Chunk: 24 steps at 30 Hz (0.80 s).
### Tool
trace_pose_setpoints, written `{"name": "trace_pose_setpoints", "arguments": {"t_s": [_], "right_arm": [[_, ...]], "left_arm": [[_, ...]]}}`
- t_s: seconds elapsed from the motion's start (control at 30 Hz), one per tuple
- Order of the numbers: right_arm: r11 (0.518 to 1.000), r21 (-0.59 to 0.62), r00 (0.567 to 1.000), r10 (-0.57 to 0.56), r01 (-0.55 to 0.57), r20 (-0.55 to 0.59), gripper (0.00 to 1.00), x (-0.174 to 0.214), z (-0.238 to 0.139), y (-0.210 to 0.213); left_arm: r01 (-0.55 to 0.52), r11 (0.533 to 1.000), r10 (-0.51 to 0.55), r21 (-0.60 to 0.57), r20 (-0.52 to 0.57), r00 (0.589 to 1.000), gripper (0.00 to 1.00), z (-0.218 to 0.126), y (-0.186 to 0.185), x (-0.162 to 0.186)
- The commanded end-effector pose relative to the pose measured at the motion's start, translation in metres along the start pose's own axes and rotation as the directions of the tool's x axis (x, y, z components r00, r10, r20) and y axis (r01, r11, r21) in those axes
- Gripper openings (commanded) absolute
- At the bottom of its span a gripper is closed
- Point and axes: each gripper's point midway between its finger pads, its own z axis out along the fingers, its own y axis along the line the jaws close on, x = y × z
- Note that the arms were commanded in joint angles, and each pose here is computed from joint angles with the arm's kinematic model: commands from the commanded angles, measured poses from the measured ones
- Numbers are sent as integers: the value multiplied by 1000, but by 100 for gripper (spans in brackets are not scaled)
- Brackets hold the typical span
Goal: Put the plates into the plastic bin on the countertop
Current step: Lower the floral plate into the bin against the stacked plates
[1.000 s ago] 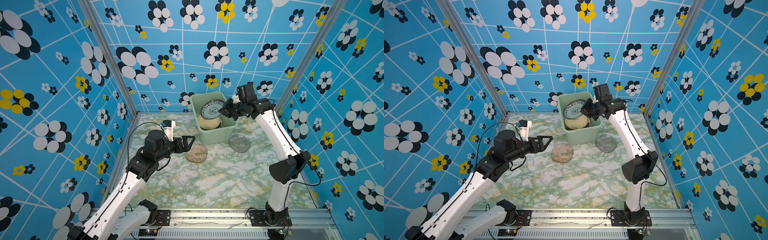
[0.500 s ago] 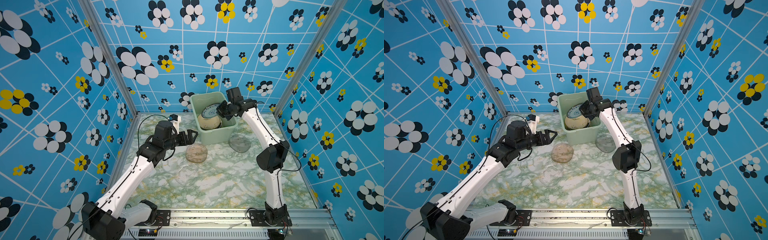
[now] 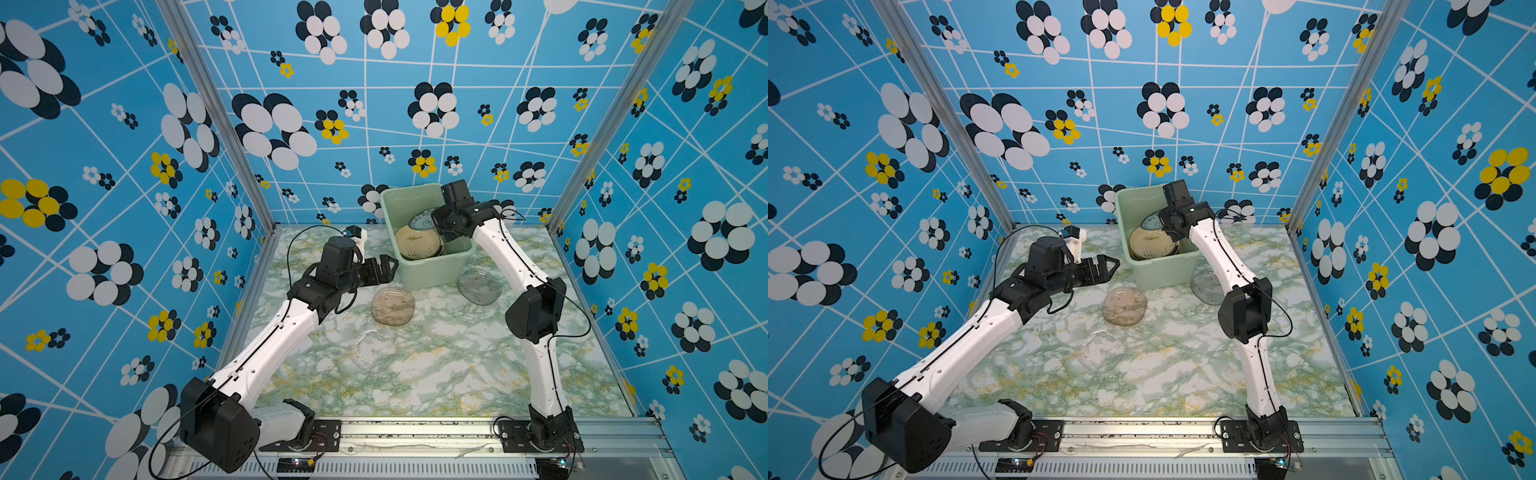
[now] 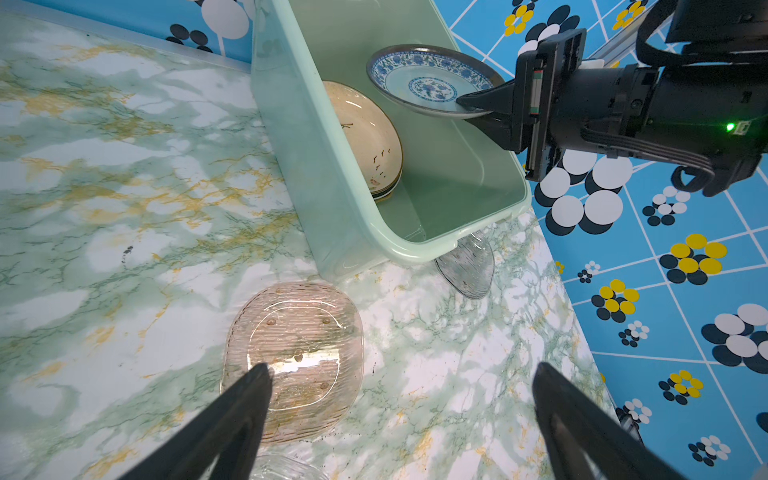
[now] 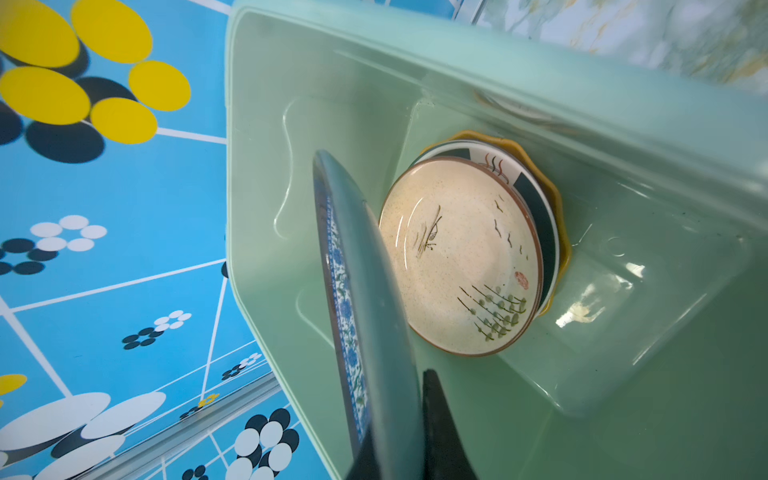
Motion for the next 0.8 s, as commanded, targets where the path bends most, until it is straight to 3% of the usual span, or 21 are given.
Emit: {"name": "trace_pose_setpoints", "arguments": {"t_s": [0.0,0.77], "right_arm": [[999,9,999,51,-51,14,0,15,15,-1],[991,72,994,109,-110,17,0,43,94,-33]], "left_arm": [[-26,998,24,52,48,999,99,-2,-20,-17],[-67,997,66,40,21,998,99,-6,-27,-20]]}}
